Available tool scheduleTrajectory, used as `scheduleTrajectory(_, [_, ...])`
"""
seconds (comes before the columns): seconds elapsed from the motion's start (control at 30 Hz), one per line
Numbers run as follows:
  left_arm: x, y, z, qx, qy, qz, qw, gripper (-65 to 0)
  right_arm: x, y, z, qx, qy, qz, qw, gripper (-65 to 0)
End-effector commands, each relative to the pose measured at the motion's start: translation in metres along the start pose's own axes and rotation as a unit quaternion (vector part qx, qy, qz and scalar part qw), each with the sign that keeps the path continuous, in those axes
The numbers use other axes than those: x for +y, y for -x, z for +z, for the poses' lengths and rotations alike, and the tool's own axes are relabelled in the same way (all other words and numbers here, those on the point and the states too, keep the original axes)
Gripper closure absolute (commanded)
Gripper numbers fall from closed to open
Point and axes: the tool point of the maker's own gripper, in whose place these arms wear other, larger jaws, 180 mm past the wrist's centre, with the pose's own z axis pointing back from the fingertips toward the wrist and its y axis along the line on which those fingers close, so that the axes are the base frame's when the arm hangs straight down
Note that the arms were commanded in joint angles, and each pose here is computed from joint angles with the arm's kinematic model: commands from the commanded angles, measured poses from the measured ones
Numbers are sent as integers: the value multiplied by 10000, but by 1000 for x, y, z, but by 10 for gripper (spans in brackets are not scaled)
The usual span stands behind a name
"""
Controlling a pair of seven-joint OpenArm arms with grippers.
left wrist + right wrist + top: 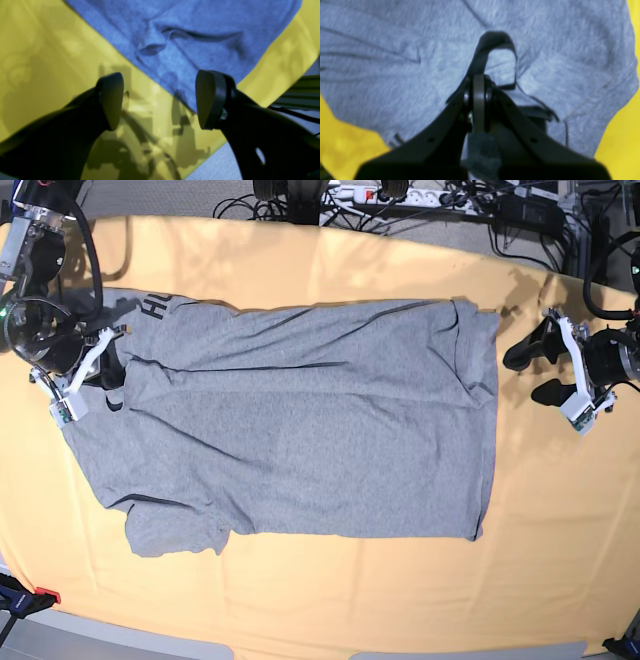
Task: Layout the t-shirt on the table in an organized manner, then fold the t-shirt properly
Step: 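Pull the grey shirt's shoulder edge outward with the right gripper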
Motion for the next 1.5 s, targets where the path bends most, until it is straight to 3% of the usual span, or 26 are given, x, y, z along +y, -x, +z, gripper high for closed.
scheduleTrajectory(0.0, [4,-13,8,-139,-66,-158,9998,-453,-7,-10,4,-149,126,125,9997,0])
scheduleTrajectory(0.23, [5,-12,8,-115,-87,-168,9998,-453,-19,0,4,111,477,87,9988,0])
scheduleTrajectory(0.47, [5,-12,8,-119,-84,-166,9998,-453,6,-23,-5,-573,29,-2,9984,0])
scheduleTrajectory(0.57, [5,-12,8,-124,-79,-164,9998,-453,16,-36,-15,-644,-7,151,9978,0])
scheduleTrajectory(0.63, [5,-12,8,-125,-77,-163,9998,-453,20,-58,-17,-932,-86,258,9953,0])
scheduleTrajectory(0.8, [5,-11,8,-91,-93,-170,9998,-453,8,-116,-8,-1519,99,414,9875,0])
scheduleTrajectory(0.93, [5,-10,8,-77,-87,-166,9998,-453,-3,-136,-1,-1629,253,428,9854,0])
scheduleTrajectory(1.03, [5,-11,8,-84,-87,-167,9998,-453,-6,-133,-1,-1519,291,424,9871,0])
scheduleTrajectory(1.23, [5,-10,8,-64,-100,-172,9998,-453,-25,-102,5,-751,510,432,9949,0])
scheduleTrajectory(1.37, [6,-9,8,-39,-123,-183,9997,-453,-46,-60,14,-209,825,71,9963,0])
scheduleTrajectory(1.47, [6,-10,8,-67,-104,-175,9998,-453,-54,-35,28,-135,806,-97,9966,0])
